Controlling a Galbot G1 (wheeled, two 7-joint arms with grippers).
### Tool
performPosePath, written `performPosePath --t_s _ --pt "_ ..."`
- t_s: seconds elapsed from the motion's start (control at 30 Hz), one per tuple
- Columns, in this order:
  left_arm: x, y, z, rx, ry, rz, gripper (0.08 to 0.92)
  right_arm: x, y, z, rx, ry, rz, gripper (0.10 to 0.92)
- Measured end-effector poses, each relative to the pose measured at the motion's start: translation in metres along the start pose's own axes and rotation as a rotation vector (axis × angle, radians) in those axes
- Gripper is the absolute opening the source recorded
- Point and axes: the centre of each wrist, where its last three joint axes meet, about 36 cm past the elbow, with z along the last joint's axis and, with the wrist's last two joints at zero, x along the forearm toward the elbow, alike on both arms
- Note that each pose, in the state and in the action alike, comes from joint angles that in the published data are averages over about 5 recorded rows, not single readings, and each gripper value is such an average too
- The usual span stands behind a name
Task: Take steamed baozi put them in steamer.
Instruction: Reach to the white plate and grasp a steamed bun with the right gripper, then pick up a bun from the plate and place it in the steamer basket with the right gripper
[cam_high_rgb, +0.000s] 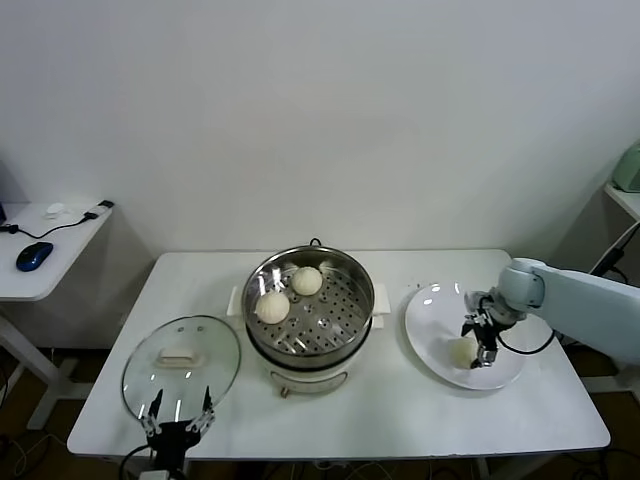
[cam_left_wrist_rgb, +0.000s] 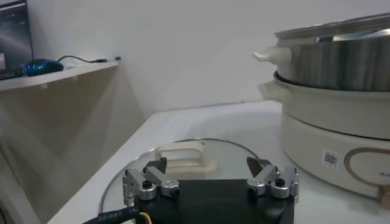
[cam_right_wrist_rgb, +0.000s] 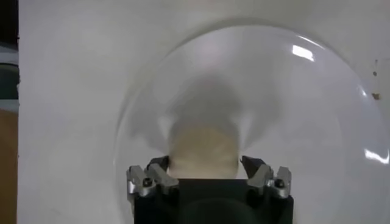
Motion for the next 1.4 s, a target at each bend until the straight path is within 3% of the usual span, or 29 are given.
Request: performPosePath --t_s 0.23,0.47,0.7,0.83,1.1,1.4 --pt "0.002 -0.001 -0.002 0.001 -0.002 0.001 0.823 0.021 -0.008 -0.005 0.031 -0.008 0.007 0.656" --pt "0.002 -0.001 -0.005 -0.003 -0.010 0.003 0.823 0.099 -0.044 -0.041 0.143 -0.031 0.061 0.661" --pt "0.002 -0.001 -0.009 -0.004 -0.014 0.008 0.823 0.215 -0.074 -0.143 0.420 -0.095 0.151 0.664" --pt "0.002 -0.001 -0.010 -0.005 -0.017 0.009 0.823 0.253 -0.066 -0.218 0.655 -0.114 0.162 0.669" --pt "0.005 0.000 -0.008 -0.005 -0.010 0.003 0.823 0.241 -0.026 -0.329 1.127 -0.099 0.082 0.670" --pt "0.007 -0.001 -0.004 -0.004 -0.002 -0.005 0.823 0.184 0.001 -0.379 1.414 -0.073 0.012 0.685"
